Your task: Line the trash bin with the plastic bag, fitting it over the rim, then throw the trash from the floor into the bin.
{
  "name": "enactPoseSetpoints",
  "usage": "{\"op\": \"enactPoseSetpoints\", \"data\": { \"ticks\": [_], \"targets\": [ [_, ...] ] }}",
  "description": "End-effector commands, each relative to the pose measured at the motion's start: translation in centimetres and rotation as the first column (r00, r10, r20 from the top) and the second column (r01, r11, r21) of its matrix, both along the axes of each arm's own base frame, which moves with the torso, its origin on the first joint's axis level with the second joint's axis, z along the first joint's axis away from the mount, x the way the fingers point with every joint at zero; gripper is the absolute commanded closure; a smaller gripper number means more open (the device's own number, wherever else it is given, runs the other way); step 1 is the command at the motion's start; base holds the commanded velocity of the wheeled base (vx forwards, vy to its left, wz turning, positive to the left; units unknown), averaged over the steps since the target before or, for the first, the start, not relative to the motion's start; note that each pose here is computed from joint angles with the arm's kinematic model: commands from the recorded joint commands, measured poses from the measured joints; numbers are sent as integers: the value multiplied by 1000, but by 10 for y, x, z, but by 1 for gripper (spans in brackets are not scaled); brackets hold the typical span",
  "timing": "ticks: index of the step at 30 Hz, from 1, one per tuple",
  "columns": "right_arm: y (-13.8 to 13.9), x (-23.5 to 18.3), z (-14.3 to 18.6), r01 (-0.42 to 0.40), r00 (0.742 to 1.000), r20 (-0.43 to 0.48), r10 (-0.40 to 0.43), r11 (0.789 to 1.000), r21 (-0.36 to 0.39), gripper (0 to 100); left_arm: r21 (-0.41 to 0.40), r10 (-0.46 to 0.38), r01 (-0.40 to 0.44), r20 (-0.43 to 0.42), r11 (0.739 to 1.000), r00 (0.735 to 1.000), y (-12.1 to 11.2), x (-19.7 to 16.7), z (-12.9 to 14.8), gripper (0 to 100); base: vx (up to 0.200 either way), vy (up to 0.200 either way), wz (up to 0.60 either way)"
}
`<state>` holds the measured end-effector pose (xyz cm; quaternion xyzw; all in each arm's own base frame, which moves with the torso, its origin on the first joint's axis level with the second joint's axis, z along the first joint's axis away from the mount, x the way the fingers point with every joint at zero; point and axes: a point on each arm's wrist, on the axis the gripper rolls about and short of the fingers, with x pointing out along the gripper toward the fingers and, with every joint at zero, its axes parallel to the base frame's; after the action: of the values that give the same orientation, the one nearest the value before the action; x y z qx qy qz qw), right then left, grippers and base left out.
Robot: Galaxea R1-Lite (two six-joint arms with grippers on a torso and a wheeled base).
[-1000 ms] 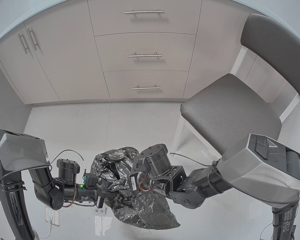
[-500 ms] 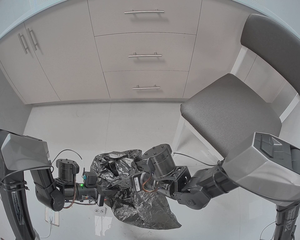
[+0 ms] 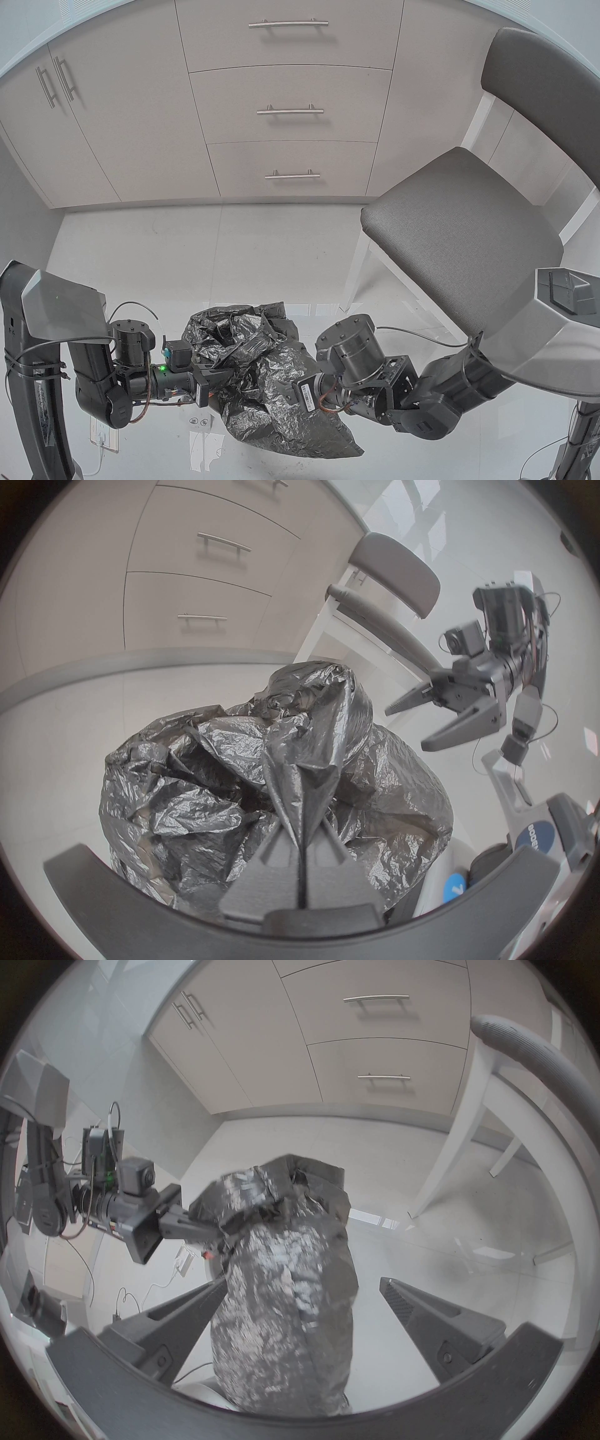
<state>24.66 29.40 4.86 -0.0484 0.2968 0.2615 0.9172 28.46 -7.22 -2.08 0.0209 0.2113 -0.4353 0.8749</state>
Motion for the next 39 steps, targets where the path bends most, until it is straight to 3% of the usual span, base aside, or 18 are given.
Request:
{"op": "enactPoseSetpoints", "data": {
  "ticks": [1,5,6,18,29,39],
  "targets": [
    [-13,-14,-11,-7,1000,-5,7,1000,-30,0,-77,50,-55,-66,996,997,-1,1,4,100,0,0,0],
    [-14,-15,-14,-12,1000,-6,12,999,-39,0,-103,67,-75,-81,992,994,-1,2,9,100,0,0,0],
    [-13,-14,-20,-22,1000,-4,22,998,-56,0,-161,104,-118,-94,980,990,0,2,19,100,0,0,0],
    [-8,-12,-36,-47,999,-23,45,995,-88,0,-220,85,-104,-97,970,992,-11,-2,38,100,0,0,0],
    [1,-27,-38,-123,992,-50,119,989,-83,0,-222,92,-111,-92,969,991,-10,0,39,100,0,0,0],
    [10,-27,-53,-140,989,-66,134,985,-102,0,-220,89,-110,-100,969,991,-10,-2,38,100,0,0,0]
  ]
}}
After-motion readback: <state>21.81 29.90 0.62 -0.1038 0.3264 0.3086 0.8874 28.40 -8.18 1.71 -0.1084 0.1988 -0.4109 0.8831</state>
